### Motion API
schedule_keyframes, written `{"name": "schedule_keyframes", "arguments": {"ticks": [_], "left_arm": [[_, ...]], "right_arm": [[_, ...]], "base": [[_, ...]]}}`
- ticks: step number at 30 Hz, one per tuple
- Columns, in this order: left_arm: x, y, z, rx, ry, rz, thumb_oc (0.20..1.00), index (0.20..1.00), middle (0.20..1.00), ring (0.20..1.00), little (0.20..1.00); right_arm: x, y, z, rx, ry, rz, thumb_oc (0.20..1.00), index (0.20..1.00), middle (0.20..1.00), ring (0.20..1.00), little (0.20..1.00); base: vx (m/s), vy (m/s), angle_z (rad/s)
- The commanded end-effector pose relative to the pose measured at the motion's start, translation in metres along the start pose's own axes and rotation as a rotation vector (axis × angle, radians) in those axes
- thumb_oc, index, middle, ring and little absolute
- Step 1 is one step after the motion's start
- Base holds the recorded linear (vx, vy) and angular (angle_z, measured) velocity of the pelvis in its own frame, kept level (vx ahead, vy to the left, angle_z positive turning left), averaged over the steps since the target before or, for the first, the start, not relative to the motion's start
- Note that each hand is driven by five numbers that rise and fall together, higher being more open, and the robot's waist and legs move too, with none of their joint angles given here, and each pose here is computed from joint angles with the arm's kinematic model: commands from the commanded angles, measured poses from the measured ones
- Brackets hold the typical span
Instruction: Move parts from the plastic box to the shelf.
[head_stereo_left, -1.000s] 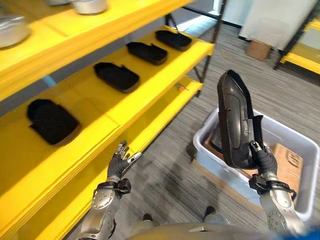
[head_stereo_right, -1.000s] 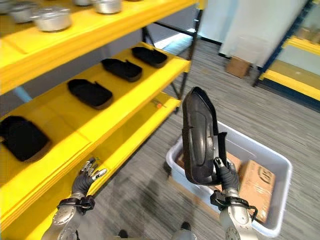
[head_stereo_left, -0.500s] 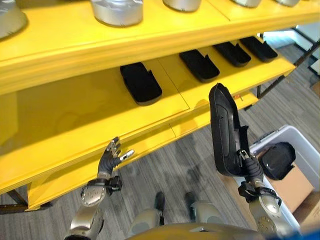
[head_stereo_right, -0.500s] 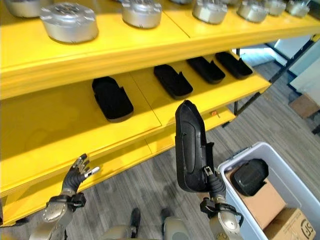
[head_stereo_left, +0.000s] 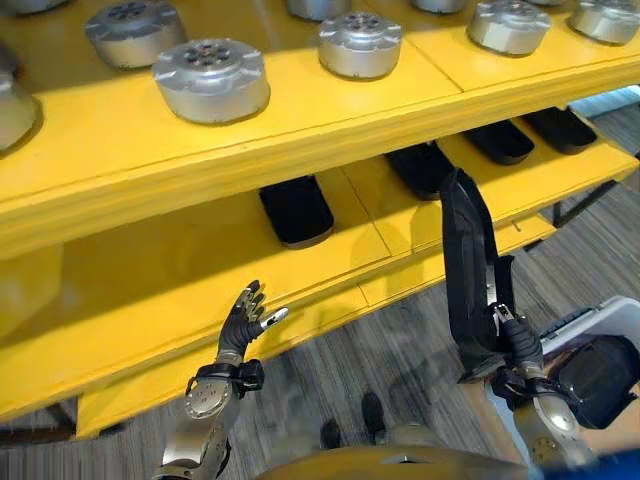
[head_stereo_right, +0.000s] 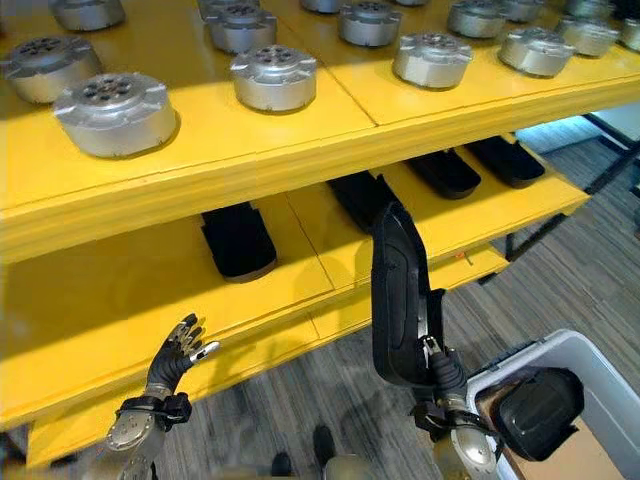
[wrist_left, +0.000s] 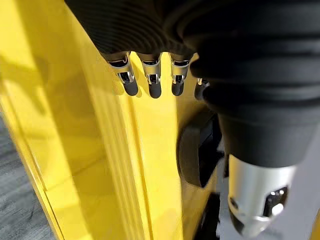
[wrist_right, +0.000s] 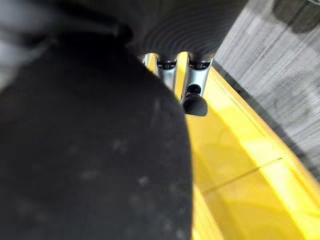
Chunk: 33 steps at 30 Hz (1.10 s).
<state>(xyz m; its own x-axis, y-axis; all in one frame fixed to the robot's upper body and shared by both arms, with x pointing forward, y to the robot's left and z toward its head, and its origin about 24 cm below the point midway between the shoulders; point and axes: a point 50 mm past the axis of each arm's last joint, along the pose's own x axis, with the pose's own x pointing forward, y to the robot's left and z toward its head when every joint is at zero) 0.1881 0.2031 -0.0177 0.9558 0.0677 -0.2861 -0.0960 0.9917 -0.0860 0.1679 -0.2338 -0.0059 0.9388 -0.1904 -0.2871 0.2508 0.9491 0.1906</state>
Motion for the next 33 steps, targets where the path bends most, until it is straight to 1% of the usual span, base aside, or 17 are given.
{"name": "schedule_keyframes", "arguments": {"ticks": [1,3,6,7,13,20,24,26,28,31,33], "left_arm": [[-0.007,0.011,0.024,0.009,-0.125,0.022,1.000,1.000,1.000,1.000,1.000],[-0.007,0.010,0.021,0.011,-0.113,0.035,1.000,1.000,1.000,1.000,1.000],[-0.006,0.010,0.020,0.014,-0.115,0.045,1.000,1.000,1.000,1.000,1.000],[-0.007,0.010,0.021,0.005,-0.124,0.044,1.000,1.000,1.000,1.000,1.000],[-0.006,0.015,0.029,0.028,-0.149,0.032,1.000,1.000,1.000,1.000,1.000],[-0.008,0.021,0.030,0.042,-0.145,0.047,1.000,1.000,1.000,1.000,1.000],[-0.009,0.023,0.029,0.041,-0.134,0.053,1.000,1.000,1.000,1.000,1.000],[-0.010,0.023,0.027,0.047,-0.116,0.046,1.000,1.000,1.000,1.000,1.000],[-0.010,0.022,0.027,0.050,-0.109,0.036,1.000,1.000,1.000,1.000,1.000],[-0.010,0.022,0.028,0.054,-0.110,0.036,1.000,1.000,1.000,1.000,1.000],[-0.011,0.024,0.030,0.055,-0.114,0.039,1.000,1.000,1.000,1.000,1.000]], "right_arm": [[0.006,-0.001,0.037,0.058,-0.200,-0.011,0.200,0.200,0.200,0.200,0.200],[0.003,-0.005,0.037,0.063,-0.203,-0.037,0.200,0.200,0.200,0.200,0.200],[0.005,-0.002,0.037,0.055,-0.203,-0.026,0.200,0.200,0.200,0.200,0.200],[0.008,0.004,0.039,0.047,-0.204,0.010,0.200,0.200,0.200,0.200,0.200],[0.010,0.010,0.039,0.060,-0.207,0.029,0.200,0.200,0.200,0.200,0.200],[0.013,0.020,0.040,0.082,-0.207,0.071,0.200,0.200,0.200,0.200,0.200],[0.020,0.038,0.053,0.078,-0.245,0.156,0.200,0.200,0.200,0.200,0.200],[0.028,0.059,0.063,0.110,-0.262,0.256,0.200,0.200,0.200,0.200,0.200],[0.031,0.071,0.068,0.120,-0.269,0.310,0.200,0.200,0.200,0.200,0.200],[0.034,0.082,0.073,0.114,-0.277,0.358,0.200,0.200,0.200,0.200,0.200],[0.038,0.104,0.084,0.091,-0.303,0.445,0.200,0.200,0.200,0.200,0.200]], "base": [[0.00,0.159,0.65],[0.14,0.258,0.63],[0.13,0.184,0.70],[0.15,0.202,-0.27],[0.12,0.200,-0.29],[0.05,0.116,0.13],[0.03,0.069,0.11],[0.04,0.012,0.19],[0.02,-0.015,0.04],[-0.01,-0.029,0.18],[-0.04,-0.062,0.10]]}}
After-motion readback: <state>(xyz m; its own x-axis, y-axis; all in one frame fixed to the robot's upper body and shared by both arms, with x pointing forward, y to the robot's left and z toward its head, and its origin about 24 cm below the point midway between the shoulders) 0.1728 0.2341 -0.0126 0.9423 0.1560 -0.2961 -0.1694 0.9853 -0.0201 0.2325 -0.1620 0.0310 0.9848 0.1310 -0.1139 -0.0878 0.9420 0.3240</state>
